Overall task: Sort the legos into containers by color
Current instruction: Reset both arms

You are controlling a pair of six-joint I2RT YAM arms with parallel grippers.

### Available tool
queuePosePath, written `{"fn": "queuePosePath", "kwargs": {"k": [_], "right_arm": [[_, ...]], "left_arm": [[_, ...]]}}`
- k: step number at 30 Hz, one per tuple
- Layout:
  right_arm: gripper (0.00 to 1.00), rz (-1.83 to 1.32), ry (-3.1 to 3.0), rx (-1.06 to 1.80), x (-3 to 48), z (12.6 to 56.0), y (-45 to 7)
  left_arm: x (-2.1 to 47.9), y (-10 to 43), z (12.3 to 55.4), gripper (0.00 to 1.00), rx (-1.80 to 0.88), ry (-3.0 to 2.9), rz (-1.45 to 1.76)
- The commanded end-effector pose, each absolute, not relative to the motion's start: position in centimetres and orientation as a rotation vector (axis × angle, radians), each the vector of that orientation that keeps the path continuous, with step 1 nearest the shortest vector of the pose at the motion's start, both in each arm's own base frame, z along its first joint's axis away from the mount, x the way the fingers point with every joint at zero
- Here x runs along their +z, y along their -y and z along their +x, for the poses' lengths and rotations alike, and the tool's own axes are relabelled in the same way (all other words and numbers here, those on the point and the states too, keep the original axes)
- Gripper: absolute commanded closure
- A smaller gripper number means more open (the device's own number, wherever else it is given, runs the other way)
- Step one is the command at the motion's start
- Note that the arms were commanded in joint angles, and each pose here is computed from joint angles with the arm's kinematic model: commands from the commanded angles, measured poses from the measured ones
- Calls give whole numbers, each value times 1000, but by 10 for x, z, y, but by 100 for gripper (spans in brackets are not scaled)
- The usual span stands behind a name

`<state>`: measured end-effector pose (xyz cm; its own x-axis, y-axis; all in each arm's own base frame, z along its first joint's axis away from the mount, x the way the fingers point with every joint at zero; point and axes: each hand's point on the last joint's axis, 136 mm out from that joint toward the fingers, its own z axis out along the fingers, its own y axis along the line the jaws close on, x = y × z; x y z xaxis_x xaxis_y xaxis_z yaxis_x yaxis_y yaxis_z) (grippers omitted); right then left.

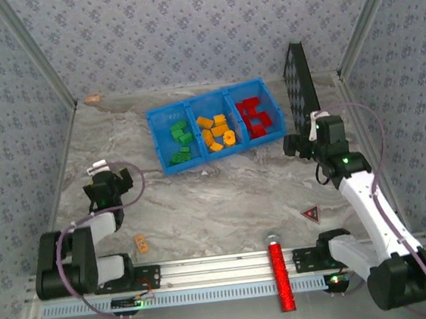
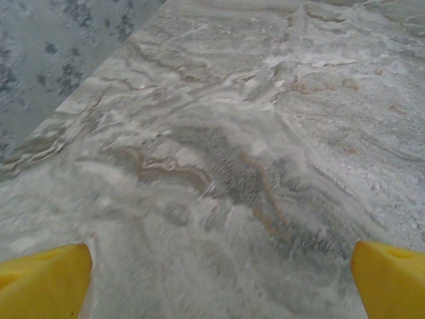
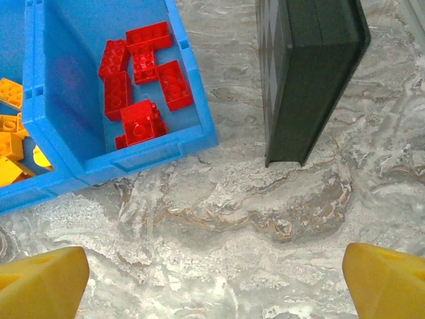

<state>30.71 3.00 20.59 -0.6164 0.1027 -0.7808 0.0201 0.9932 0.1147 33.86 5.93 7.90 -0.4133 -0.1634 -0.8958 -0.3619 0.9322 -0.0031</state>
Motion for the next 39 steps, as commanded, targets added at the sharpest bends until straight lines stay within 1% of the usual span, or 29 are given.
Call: {"fn": "queuePosePath", "kwargs": {"k": [1,4,5,6,9,12,16,21,25,27,31,39], "right_arm": [[0,78,-2128,155,220,311,-32],[0,84,-2092,93,208,311,-23],[0,76,-2072,67,200,313,-20],[0,65,-2044,45,191,316,-16],[0,84,-1944,13,169,324,-5],[0,108,-1854,-13,157,332,7],[0,89,-1880,-45,139,344,18],[0,36,-1900,-19,118,360,16],[0,-16,-1901,-1,118,376,11],[0,-14,-1948,16,108,384,12],[0,-54,-1947,33,88,387,6],[0,-12,-1983,-10,83,391,12]], "left_arm": [[112,-54,366,0,152,-1816,-319],[98,-32,393,0,73,-1849,-172],[89,-20,399,0,29,-1982,-103],[87,-13,400,0,4,-1982,-58],[88,-17,397,0,2,-1970,-81],[88,-16,397,0,1,-1964,-80],[87,-15,397,0,0,-1966,-76],[88,-13,398,0,9,-1967,-62],[88,-13,398,0,9,-1968,-62],[88,-12,398,0,10,-1967,-60],[88,-12,398,0,9,-1966,-61],[88,-12,398,0,9,-1968,-61]]}}
